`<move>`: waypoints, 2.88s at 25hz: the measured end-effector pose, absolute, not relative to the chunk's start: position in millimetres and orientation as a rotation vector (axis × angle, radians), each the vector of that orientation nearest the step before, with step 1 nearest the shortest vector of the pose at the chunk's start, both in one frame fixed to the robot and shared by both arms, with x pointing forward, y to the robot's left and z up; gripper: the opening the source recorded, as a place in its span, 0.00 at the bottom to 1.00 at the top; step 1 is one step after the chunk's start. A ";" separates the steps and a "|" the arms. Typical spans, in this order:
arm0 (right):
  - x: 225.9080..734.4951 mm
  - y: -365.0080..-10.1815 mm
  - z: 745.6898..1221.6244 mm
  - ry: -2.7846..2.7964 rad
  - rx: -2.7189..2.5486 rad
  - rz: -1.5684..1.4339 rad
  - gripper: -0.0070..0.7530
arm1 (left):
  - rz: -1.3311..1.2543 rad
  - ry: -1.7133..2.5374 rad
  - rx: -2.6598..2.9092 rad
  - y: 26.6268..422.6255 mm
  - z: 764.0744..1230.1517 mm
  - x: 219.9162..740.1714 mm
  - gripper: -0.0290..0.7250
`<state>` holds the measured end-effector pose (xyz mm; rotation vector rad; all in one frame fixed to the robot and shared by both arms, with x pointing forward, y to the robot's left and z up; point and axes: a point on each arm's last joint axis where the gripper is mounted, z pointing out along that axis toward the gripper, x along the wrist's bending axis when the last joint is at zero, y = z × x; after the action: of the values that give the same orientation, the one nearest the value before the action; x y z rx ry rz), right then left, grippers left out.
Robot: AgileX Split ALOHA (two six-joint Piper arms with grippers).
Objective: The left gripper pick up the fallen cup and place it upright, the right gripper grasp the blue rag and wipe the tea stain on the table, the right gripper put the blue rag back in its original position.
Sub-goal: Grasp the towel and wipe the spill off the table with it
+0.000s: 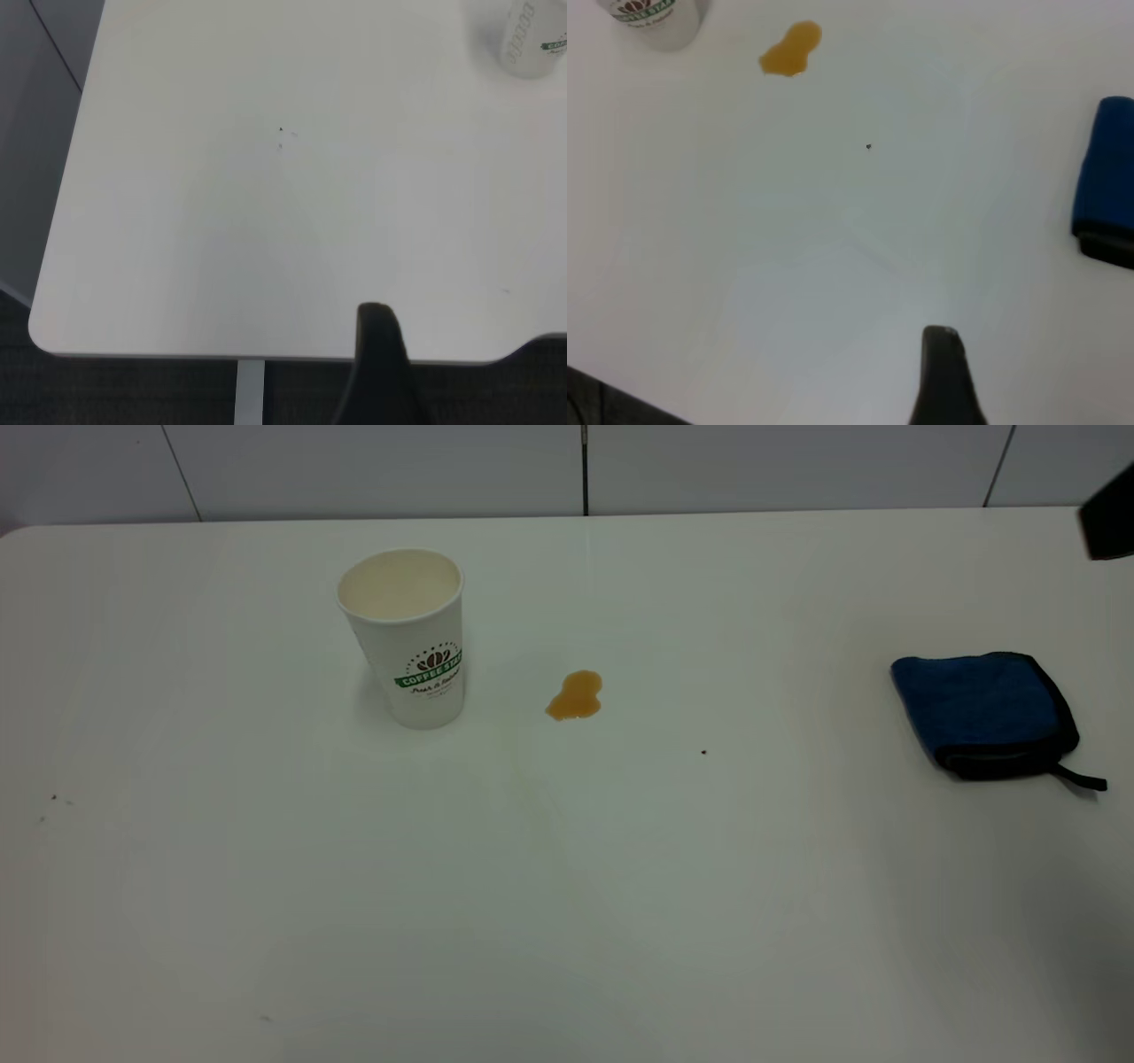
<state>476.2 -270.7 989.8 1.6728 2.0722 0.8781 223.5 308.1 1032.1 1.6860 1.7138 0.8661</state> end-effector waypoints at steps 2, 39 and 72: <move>504.0 -270.0 972.9 2.085 1.732 0.851 0.76 | 0.866 1.714 1.686 308.1 1032.1 223.5 0.79; 650.7 -322.7 769.1 2.155 1.657 0.376 0.76 | 0.866 1.714 1.686 308.1 1032.1 223.5 0.79; 737.0 -126.0 774.4 2.364 1.134 0.781 0.06 | 0.866 1.714 1.687 308.1 1032.1 223.4 0.79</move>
<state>737.0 -126.0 774.4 1.1336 2.3638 0.7805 223.4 308.1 1032.1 1.6865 1.7144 0.8655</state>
